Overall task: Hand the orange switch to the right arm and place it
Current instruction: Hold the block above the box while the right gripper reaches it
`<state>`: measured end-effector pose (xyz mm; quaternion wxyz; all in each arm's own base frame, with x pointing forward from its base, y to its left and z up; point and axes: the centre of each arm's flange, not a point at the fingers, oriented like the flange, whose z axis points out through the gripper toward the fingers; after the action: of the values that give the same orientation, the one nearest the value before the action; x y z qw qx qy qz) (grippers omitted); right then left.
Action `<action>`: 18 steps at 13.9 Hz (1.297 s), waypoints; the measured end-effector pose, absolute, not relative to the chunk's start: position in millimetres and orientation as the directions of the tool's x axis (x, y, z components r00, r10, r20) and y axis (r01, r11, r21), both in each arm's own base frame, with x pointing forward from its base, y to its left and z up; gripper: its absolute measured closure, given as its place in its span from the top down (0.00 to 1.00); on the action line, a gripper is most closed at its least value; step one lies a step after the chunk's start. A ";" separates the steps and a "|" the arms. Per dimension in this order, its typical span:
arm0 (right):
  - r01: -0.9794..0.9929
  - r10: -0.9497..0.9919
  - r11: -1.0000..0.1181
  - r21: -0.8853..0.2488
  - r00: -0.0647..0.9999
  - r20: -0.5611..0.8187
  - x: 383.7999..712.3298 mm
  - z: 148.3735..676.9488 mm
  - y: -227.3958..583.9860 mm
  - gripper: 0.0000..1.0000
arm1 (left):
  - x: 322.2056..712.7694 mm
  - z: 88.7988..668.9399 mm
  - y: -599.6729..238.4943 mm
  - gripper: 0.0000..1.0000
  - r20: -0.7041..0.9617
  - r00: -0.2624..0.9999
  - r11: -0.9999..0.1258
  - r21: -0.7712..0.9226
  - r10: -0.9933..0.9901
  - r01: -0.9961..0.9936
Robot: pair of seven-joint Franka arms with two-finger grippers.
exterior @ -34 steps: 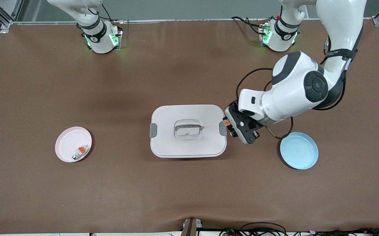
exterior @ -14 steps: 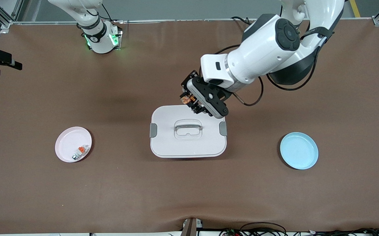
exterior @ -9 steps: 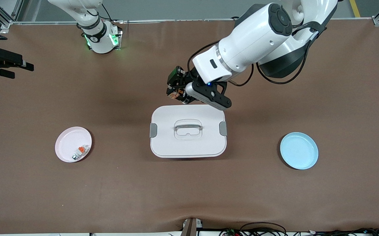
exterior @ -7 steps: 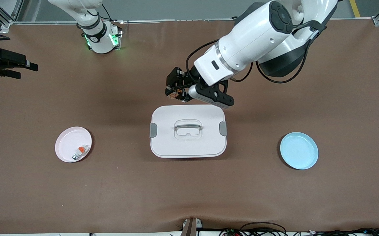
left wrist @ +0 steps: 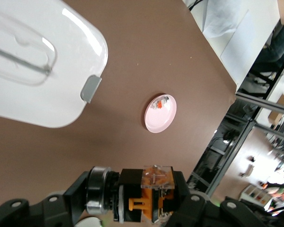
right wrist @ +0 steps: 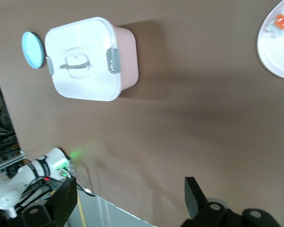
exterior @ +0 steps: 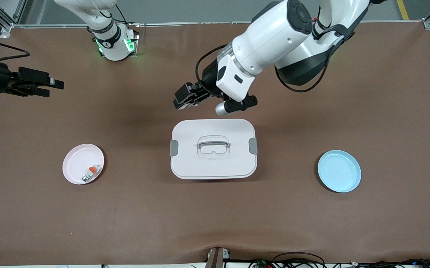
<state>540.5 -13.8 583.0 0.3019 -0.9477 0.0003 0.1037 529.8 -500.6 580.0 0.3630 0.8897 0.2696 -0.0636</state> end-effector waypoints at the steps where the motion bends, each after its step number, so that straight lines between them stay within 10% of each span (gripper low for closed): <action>1: -0.075 0.054 -0.810 -0.581 0.978 -0.202 541.2 580.8 -11.5 1.00 | 526.6 573.0 -508.6 0.73 -0.340 0.821 -0.572 0.594 0.459 0.566; 18: -0.186 -0.206 -0.698 -0.692 0.977 -0.055 511.7 537.0 145.2 1.00 | 513.1 498.0 -558.2 0.73 -0.375 0.607 -0.457 0.418 0.701 0.785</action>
<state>511.7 145.2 537.0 0.3737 -0.9213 0.1066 -0.0134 513.1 -558.2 498.0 0.2842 0.8502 0.4369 -0.0744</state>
